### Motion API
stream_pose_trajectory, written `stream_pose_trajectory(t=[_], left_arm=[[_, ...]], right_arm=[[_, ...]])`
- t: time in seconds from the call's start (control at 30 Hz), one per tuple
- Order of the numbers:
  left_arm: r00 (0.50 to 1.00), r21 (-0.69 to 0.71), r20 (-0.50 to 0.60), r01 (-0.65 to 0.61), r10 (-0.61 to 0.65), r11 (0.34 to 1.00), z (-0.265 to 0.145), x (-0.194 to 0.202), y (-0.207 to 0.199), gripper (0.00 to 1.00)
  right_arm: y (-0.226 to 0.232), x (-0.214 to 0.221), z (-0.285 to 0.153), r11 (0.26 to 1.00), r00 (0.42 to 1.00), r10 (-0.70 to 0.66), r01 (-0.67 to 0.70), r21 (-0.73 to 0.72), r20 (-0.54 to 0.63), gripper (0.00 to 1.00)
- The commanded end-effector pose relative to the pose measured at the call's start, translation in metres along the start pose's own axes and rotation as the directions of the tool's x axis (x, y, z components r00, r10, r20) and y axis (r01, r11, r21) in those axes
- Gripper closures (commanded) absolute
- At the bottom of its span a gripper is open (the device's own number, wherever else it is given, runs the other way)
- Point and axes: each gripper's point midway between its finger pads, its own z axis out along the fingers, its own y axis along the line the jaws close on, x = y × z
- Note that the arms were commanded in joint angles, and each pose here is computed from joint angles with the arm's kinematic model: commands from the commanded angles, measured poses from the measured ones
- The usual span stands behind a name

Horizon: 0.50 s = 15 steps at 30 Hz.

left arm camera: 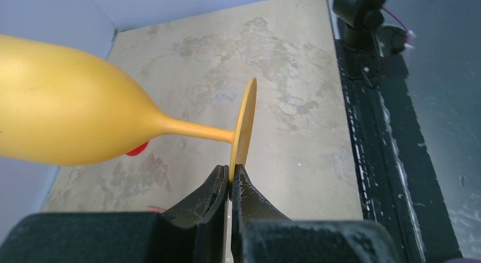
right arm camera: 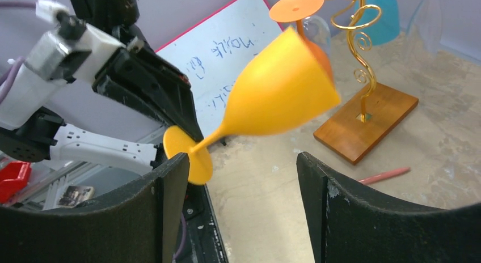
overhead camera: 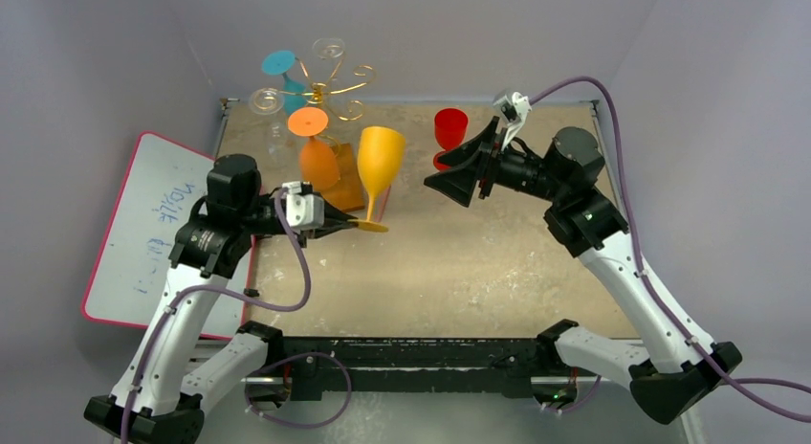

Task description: Place the wine glass upside down on the wine glass rack

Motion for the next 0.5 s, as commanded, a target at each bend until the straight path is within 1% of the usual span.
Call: stream_pose_trajectory(t=[0.0, 0.07, 0.1, 0.3, 0.37, 0.47], left_arm=[[0.993, -0.215, 0.118, 0.021, 0.004, 0.976, -0.007, -0.050, 0.047, 1.00], [0.980, -0.322, 0.189, 0.120, -0.060, 0.939, -0.012, -0.058, 0.064, 1.00], [0.976, -0.347, 0.206, 0.134, -0.064, 0.928, -0.014, -0.061, 0.068, 1.00], [0.949, -0.359, 0.310, 0.177, -0.062, 0.916, -0.018, -0.084, 0.073, 1.00], [0.927, -0.368, 0.371, 0.203, -0.058, 0.907, -0.021, -0.098, 0.075, 1.00], [0.881, -0.386, 0.470, 0.259, -0.053, 0.885, -0.029, -0.119, 0.084, 1.00]], right_arm=[[0.015, -0.021, -0.005, 0.988, 0.984, -0.144, 0.148, -0.036, 0.101, 0.30], [0.017, -0.018, -0.003, 0.987, 0.983, -0.148, 0.153, -0.044, 0.105, 0.31], [0.017, -0.017, -0.002, 0.987, 0.983, -0.146, 0.152, -0.050, 0.107, 0.32], [0.013, -0.011, 0.006, 0.989, 0.986, -0.141, 0.144, -0.026, 0.094, 0.34], [0.012, -0.012, 0.005, 0.989, 0.985, -0.144, 0.146, -0.016, 0.098, 0.33], [0.007, -0.014, 0.001, 0.989, 0.983, -0.146, 0.144, 0.028, 0.110, 0.28]])
